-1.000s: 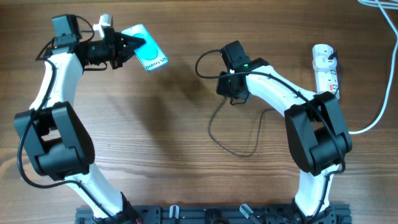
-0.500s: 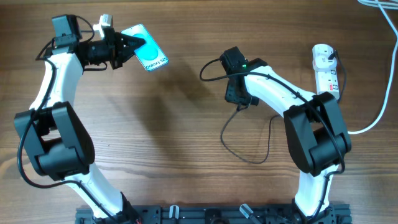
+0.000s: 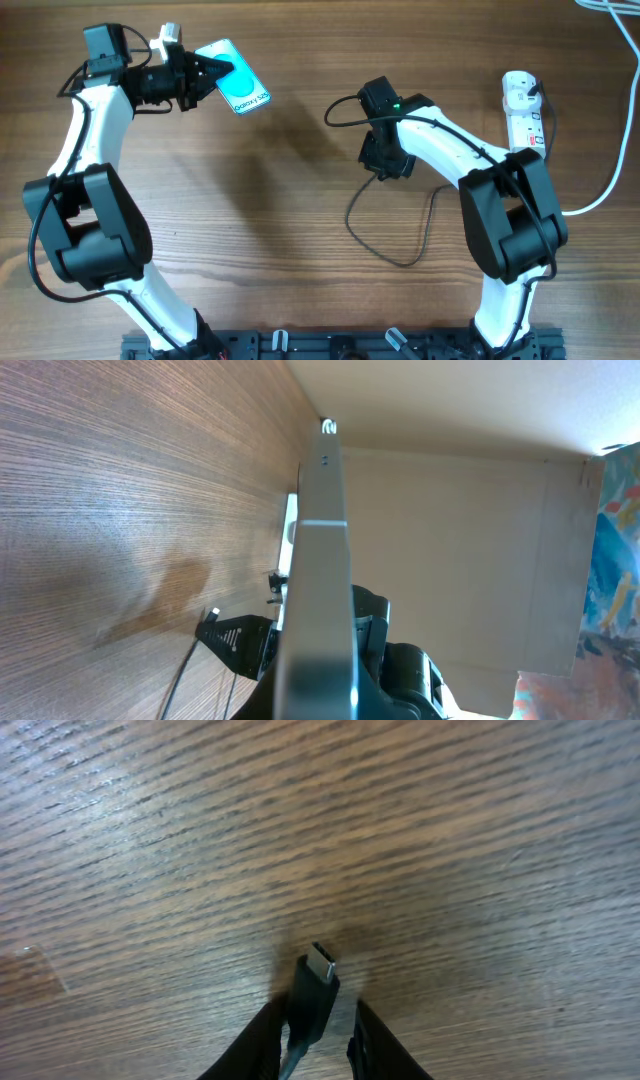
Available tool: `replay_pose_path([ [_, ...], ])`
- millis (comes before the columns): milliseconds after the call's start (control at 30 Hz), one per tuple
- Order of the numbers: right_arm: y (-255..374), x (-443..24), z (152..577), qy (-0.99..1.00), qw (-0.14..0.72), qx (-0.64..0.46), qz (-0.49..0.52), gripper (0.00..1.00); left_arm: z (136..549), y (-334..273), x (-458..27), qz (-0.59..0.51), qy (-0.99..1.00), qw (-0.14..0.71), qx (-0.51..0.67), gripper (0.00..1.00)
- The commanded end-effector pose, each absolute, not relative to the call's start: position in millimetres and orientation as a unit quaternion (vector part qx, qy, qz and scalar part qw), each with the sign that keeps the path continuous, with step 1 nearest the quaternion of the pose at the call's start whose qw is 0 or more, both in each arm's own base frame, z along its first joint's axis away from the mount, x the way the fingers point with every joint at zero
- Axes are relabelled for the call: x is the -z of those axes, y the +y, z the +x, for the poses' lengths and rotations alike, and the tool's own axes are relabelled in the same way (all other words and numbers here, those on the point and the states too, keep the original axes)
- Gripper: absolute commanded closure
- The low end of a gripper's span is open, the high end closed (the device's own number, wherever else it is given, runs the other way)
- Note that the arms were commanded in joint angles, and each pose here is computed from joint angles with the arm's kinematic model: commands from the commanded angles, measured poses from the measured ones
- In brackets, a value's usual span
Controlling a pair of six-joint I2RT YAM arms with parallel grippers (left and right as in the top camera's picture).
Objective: Plug charger to phone and switch on socket
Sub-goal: 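Lower the right gripper onto the black cable's USB-C plug and grasp it, then carry the plug with the right gripper toward the phone's bottom port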
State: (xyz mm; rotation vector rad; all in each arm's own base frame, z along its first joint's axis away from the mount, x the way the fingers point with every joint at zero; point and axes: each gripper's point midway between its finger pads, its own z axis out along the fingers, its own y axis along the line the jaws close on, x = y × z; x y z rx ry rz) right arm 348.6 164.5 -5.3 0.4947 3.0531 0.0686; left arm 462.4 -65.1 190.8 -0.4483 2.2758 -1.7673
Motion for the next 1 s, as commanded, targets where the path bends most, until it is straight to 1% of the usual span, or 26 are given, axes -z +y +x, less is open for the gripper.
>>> replay_pose_path([
  [0,175,35,319,0.982,-0.044,-0.041,0.179,0.75,460,-68,-203,-0.134,0.77,0.119,0.613,0.96],
  [133,178,35,322,0.981,-0.041,-0.047,0.183,0.76,460,-68,-203,-0.134,0.77,0.119,0.613,0.96],
  [167,178,35,324,0.981,-0.036,-0.048,0.183,0.79,460,-68,-203,-0.134,0.77,0.119,0.613,0.96],
  [200,177,35,326,0.982,-0.03,-0.046,0.182,0.87,460,-68,-203,-0.134,0.77,0.119,0.613,0.96],
  [267,175,35,330,0.982,-0.021,-0.04,0.182,0.95,460,-68,-203,-0.134,0.77,0.119,0.613,0.96],
  [433,180,35,339,0.994,-0.001,-0.054,0.1,0.96,459,-72,-200,-0.138,0.773,0.112,0.609,0.96],
  [467,180,32,341,0.997,0.005,-0.053,0.051,0.96,458,-72,-200,-0.139,0.773,0.11,0.609,0.96],
  [500,180,27,341,0.998,0.004,-0.052,0.036,0.95,458,-72,-200,-0.14,0.773,0.109,0.609,0.96],
  [600,177,-11,341,0.999,0.008,-0.043,-0.014,0.95,458,-72,-200,-0.14,0.773,0.109,0.609,0.96],
  [667,173,-16,342,0.998,0.026,-0.012,-0.064,0.95,458,-73,-200,-0.139,0.773,0.109,0.609,0.96],
  [733,170,-12,344,0.996,0.046,0.032,-0.065,0.95,458,-73,-199,-0.14,0.773,0.108,0.609,0.96],
  [800,178,-6,343,0.995,0.051,0.04,-0.078,0.96,457,-73,-199,-0.141,0.773,0.106,0.609,0.96],
  [967,182,31,328,0.995,0.006,0.05,-0.089,0.95,456,-73,-198,-0.147,0.774,0.101,0.608,0.96],
])
